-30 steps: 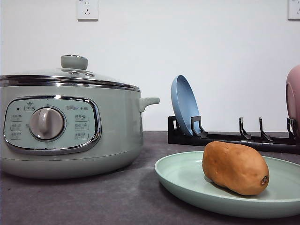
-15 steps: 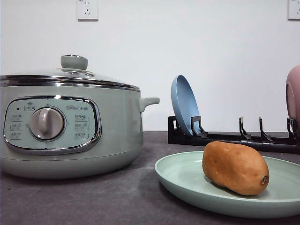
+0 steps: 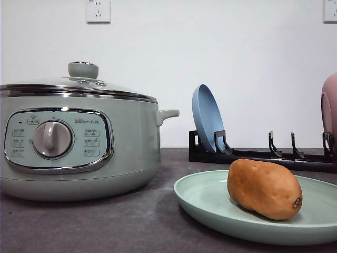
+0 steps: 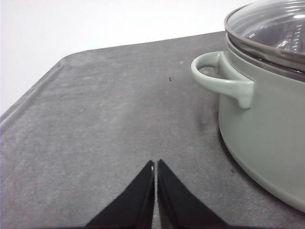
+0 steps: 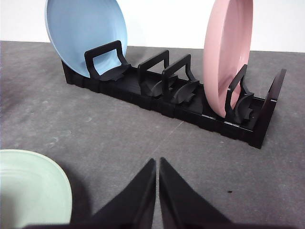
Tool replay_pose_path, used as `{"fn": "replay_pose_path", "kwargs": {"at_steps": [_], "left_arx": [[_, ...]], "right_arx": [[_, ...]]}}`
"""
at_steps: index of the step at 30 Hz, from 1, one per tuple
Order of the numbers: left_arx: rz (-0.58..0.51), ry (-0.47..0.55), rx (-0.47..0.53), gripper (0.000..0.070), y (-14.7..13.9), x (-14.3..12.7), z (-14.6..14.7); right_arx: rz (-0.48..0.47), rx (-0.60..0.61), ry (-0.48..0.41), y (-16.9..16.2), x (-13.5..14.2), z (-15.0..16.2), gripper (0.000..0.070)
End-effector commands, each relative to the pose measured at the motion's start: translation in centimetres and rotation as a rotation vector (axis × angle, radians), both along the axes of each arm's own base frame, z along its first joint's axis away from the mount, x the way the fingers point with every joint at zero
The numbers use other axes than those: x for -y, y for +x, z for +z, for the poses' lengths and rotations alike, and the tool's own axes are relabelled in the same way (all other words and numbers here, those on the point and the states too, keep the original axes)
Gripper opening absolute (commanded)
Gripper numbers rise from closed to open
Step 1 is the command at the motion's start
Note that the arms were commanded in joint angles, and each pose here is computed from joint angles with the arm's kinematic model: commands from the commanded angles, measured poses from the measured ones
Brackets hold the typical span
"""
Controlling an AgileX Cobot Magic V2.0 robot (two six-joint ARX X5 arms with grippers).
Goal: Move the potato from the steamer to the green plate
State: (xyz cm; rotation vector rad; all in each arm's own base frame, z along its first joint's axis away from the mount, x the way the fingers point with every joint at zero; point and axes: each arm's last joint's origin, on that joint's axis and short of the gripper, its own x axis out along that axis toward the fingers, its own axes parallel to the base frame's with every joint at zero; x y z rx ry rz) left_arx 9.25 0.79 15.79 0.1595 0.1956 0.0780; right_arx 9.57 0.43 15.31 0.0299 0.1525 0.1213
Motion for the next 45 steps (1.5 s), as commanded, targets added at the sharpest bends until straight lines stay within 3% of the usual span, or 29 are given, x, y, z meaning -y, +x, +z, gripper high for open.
{"fn": "replay_pose_path", "kwargs": {"at_steps": [1, 45], "left_arx": [[0.003, -0.006, -0.033, 0.0, -0.02, -0.03, -0.49], [0.003, -0.006, -0.032, 0.0, -0.02, -0.03, -0.49]], "right_arx": [[-0.003, 0.007, -0.004, 0.02, 0.02, -0.06, 0.0], [-0.003, 0.007, -0.004, 0.02, 0.02, -0.06, 0.0]]}}
